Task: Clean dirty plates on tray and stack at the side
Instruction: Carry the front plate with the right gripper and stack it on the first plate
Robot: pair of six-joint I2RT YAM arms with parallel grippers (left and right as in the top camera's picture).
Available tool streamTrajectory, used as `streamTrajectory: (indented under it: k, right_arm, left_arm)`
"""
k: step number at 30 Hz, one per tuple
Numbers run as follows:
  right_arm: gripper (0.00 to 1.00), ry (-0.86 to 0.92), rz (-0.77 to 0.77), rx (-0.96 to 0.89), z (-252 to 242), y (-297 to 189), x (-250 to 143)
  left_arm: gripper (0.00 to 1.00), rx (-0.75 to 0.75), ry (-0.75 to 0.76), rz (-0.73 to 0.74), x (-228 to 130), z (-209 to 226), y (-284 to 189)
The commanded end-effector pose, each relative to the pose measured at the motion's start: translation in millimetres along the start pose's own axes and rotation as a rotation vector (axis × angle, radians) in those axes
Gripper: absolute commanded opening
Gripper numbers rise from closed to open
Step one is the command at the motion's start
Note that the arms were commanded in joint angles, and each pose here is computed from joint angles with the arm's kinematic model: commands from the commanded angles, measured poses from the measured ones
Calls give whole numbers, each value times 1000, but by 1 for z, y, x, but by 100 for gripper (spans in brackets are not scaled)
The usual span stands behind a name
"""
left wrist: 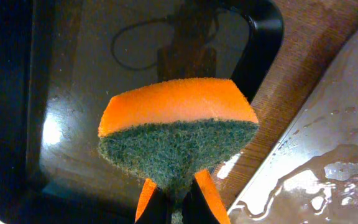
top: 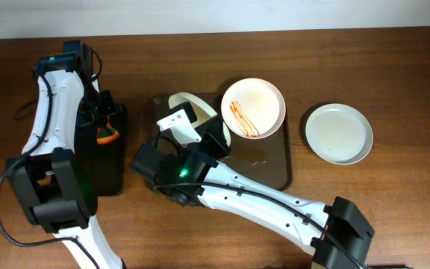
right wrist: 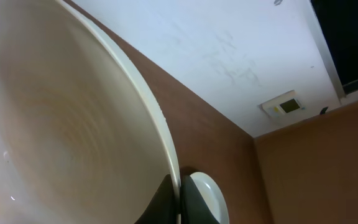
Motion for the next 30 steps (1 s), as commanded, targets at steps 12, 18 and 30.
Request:
streamTrajectory:
  k: [12, 18, 30]
  right_arm:
    - [4, 622, 664, 723, -115, 140, -56]
    - [4, 874, 1015, 321, -240, 213, -203]
    - [75, 865, 1059, 483, -217, 239, -255]
  left_arm:
    - [0, -14, -14, 2, -1, -1, 0]
    - [0, -30, -13, 4, -1, -3, 0]
    - [0, -30, -13, 3, -1, -3, 0]
Point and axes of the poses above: each gripper's point midway between its finger pads, its own y axis out along the fingers, its own z axis along the line the jaws close on, x = y × z, the point moved 5 cm from there along -y, back along the fingers, and after that the axes turned 5 degrees about y, right-handed, at the moved point
